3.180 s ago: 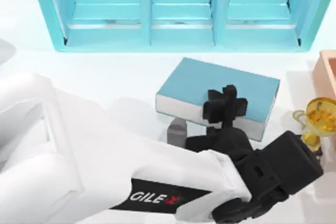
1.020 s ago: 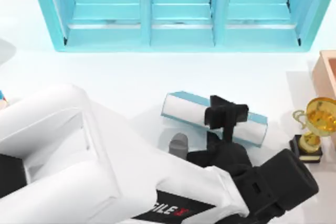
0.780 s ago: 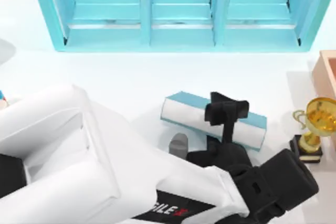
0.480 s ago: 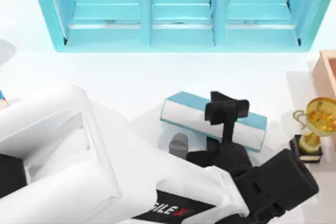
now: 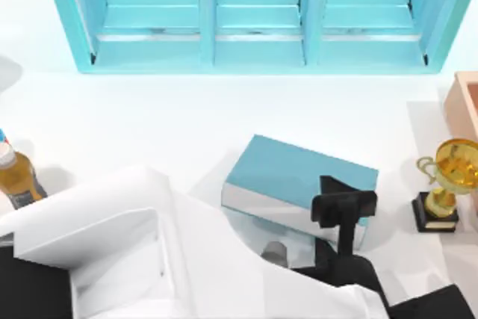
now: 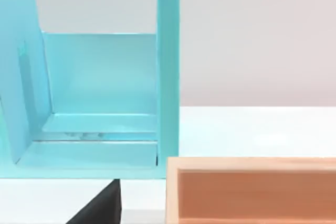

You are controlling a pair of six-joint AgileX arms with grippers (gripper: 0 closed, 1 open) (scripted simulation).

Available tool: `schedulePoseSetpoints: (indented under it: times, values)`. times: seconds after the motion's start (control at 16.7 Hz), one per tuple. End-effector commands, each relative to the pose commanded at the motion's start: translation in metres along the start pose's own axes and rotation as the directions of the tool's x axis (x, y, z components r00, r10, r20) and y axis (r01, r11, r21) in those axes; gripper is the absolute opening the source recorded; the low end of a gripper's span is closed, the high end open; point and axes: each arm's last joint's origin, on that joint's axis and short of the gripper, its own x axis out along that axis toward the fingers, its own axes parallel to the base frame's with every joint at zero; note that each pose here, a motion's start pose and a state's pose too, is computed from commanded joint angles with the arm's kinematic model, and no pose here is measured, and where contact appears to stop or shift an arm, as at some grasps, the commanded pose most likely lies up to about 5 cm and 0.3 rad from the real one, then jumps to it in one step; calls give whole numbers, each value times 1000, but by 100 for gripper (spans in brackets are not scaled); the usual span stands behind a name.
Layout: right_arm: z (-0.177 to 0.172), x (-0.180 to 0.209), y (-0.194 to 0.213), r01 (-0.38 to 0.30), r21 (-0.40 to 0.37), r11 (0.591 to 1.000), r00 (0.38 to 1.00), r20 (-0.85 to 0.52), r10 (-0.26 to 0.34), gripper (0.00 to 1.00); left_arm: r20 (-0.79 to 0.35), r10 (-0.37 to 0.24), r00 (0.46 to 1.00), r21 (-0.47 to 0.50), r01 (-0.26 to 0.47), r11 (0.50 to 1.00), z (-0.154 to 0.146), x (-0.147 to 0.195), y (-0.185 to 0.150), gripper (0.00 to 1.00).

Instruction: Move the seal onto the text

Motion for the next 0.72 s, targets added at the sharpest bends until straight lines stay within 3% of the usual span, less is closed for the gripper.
schedulePoseSetpoints:
  times: [0.3,0.72]
  values:
    - [0,0,0,0,0,1000,1000,0,0,100,21,10,1000,24,-11,1000,9,-46,16,100]
    - [0,0,0,0,0,1000,1000,0,0,100,36,-40,999,29,39,999,26,-92,12,100]
